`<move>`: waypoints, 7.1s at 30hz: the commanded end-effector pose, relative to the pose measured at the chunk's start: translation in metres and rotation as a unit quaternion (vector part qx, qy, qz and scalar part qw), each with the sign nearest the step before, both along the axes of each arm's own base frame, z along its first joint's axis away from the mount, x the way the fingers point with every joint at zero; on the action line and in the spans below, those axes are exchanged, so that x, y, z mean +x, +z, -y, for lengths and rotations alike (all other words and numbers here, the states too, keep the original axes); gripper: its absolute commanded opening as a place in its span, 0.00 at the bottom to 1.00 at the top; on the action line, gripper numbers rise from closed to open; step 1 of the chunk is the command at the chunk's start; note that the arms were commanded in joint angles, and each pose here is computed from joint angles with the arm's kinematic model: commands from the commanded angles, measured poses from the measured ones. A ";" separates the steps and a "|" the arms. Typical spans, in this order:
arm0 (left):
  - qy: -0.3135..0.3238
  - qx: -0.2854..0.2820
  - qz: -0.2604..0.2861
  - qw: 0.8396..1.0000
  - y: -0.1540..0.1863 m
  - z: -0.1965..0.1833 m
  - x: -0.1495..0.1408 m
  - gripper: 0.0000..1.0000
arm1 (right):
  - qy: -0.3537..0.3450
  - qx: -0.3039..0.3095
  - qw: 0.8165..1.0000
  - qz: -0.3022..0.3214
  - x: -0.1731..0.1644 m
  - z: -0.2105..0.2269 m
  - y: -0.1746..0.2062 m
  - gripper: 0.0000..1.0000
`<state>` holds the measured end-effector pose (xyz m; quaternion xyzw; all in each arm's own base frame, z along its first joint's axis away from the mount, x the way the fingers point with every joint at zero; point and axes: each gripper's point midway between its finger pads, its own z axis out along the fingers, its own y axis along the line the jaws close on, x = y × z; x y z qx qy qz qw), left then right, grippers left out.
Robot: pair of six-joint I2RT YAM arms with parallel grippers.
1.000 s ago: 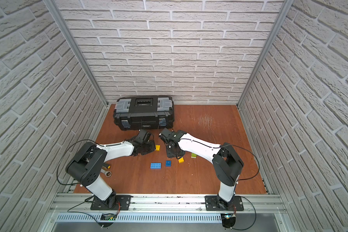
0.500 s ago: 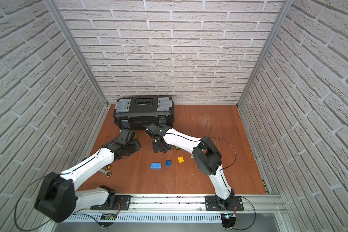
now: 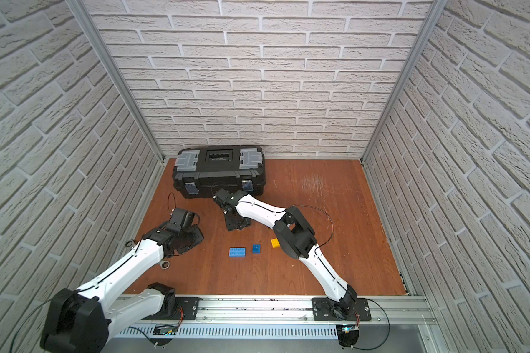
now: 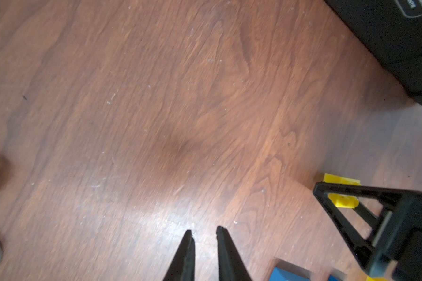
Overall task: Assemble the number 4 with lego
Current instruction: Pick up the lego brick from the center of the board, then assemble the lego brick with the lego brick, then move the lego brick at the center of the board, then pick up the lego brick from the center of the board, then adjust the lego brick at the center of the board.
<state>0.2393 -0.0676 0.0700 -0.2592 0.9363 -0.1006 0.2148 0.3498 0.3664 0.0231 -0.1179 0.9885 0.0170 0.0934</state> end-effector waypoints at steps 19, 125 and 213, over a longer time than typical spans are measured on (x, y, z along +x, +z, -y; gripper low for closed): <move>-0.043 -0.009 -0.008 0.999 -0.002 0.013 0.010 0.22 | 0.048 -0.016 0.996 0.076 -0.014 0.023 0.078 0.03; -0.178 -0.127 -0.116 0.969 -0.072 0.118 -0.057 0.09 | -0.040 -0.039 0.998 -0.036 -0.116 0.114 0.011 0.02; -0.150 -0.108 -0.114 0.976 -0.074 0.117 -0.060 0.10 | -0.015 -0.028 0.999 0.039 -0.134 0.087 0.086 0.02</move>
